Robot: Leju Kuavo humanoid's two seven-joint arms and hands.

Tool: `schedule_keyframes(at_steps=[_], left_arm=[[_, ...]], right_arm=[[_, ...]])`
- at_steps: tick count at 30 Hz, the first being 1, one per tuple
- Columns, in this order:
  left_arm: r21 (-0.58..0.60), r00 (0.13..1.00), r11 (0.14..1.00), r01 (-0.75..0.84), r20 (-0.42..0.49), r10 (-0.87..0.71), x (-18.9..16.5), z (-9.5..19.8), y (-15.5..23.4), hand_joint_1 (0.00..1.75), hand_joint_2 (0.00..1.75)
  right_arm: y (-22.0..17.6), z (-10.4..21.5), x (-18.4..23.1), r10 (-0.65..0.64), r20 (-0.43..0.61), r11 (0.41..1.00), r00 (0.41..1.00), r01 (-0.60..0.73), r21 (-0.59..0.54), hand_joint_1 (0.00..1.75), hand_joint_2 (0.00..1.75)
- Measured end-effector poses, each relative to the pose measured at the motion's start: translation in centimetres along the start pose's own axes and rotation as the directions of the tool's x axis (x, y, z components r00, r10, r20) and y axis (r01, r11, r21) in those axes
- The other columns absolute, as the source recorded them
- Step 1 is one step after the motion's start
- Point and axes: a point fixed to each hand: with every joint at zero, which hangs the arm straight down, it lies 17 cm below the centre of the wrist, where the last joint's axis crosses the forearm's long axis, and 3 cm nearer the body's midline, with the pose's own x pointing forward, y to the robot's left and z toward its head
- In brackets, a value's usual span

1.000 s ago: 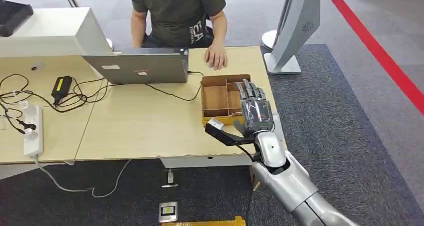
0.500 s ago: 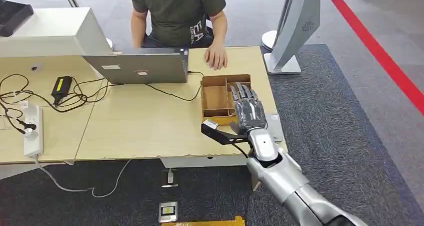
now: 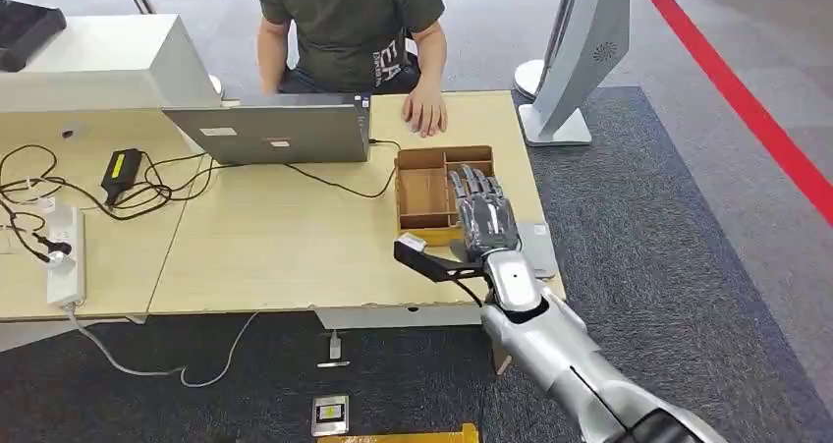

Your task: Pass the card to the sensor for recognition and then transmit it.

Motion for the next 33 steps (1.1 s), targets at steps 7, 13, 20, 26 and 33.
schedule_keyframes(at_steps=[7,13,20,26,33], left_arm=[[-0.002,1.0,1.0,0.014,0.021,-0.014,1.2,0.0,-0.1,0.0,0.0],[-0.002,1.0,1.0,0.028,-0.004,-0.028,0.9,0.0,-0.1,0.0,0.0],[-0.006,0.999,0.999,0.045,-0.015,-0.045,0.9,0.0,-0.2,0.0,0.0],[-0.008,0.998,0.998,0.06,-0.011,-0.06,1.0,0.0,-0.3,0.0,0.0],[-0.014,0.997,0.997,0.072,-0.004,-0.072,1.3,0.0,-0.4,0.0,0.0]], right_arm=[[0.9,0.0,-0.8,0.019,-0.012,1.0,1.0,-0.018,0.024,0.0,1.75],[1.6,0.0,-1.6,0.032,-0.023,0.998,0.999,-0.031,0.045,0.0,1.75],[2.6,0.3,-2.5,0.038,-0.039,0.997,0.999,-0.035,0.072,0.0,1.75],[3.3,0.7,-3.0,0.03,-0.051,0.996,0.998,-0.026,0.089,0.0,1.75],[4.0,1.0,-3.3,0.024,-0.058,0.994,0.998,-0.018,0.106,0.0,1.75]])
